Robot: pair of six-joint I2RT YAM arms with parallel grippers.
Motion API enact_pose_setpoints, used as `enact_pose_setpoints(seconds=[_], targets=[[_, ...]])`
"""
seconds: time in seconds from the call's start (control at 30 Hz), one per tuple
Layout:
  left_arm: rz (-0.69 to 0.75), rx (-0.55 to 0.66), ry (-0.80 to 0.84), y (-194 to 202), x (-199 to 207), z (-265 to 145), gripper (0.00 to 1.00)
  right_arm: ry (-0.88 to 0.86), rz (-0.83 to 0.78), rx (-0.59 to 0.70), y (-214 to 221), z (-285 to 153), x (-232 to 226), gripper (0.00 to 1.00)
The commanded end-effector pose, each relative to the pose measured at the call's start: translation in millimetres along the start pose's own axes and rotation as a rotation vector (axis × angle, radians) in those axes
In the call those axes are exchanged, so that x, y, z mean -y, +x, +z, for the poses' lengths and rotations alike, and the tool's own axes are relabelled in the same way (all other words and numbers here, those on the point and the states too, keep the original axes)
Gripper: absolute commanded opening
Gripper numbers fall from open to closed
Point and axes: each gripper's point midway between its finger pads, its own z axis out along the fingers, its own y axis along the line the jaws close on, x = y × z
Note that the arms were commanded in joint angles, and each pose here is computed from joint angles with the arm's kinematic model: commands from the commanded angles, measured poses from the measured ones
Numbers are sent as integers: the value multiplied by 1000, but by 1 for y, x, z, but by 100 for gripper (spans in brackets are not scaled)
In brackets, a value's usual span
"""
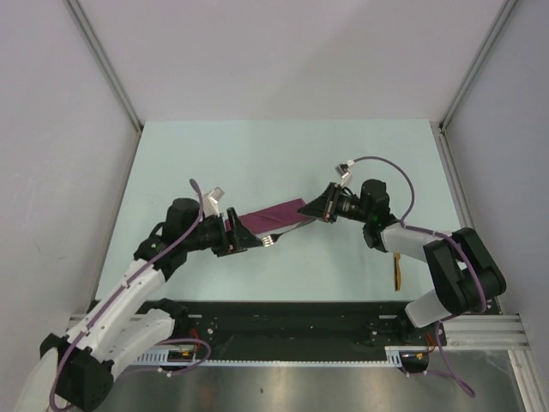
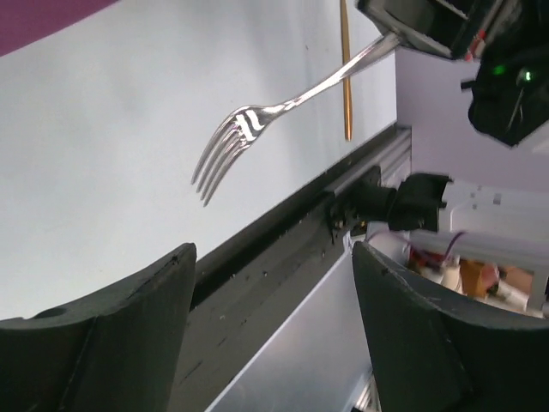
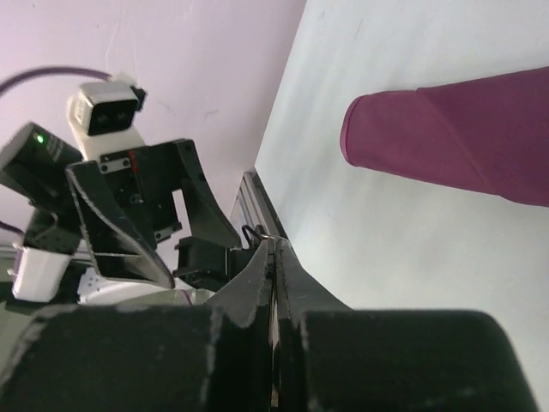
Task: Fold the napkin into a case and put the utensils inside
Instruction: Pass from the left arm to the right, then pass from the right arm to the left
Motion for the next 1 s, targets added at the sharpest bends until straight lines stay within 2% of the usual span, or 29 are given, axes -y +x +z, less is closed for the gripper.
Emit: enact_pose_setpoints(seconds=[0.0, 0.07, 0.17, 0.37, 0.53, 0.63, 0.73, 0.77, 0.8, 0.87, 0.9, 0.93, 0.97], targets=[[-165, 145, -102, -8, -26, 0, 77, -59, -31, 114, -19, -5, -26, 0], [-179, 185, -129, -9, -34, -3, 77, -70, -23, 126, -21, -6, -30, 0], [-175, 255, -48, -19, -23, -3, 74, -90, -20, 126, -21, -6, -36, 0], [-172, 288, 87, -30, -5, 7, 66, -139, 1, 113, -19, -3, -46, 0], [-152, 299, 105, -38, 1, 8, 58, -150, 13, 101, -15, 0, -49, 0], [-145, 299, 92, -43, 1, 11, 47, -166, 28, 89, -11, 4, -50, 0], [-140, 286, 94, -43, 3, 12, 27, -172, 35, 84, -11, 6, -50, 0], [-143, 278, 92, -42, 2, 14, 10, -175, 34, 85, -12, 7, -51, 0], [-144, 276, 87, -44, 3, 14, 1, -176, 31, 84, -13, 7, -51, 0], [-120, 294, 50, -49, -1, 11, 0, -140, 31, 76, -16, 8, -41, 0], [-122, 291, 4, -51, -5, 7, 0, -118, 16, 70, -23, 11, -38, 17], [-92, 290, -35, -53, -11, 5, 0, 10, 94, 31, -22, 7, -7, 24], [-111, 294, -75, -60, -22, -1, 0, 64, 30, 19, -25, 5, 8, 30]])
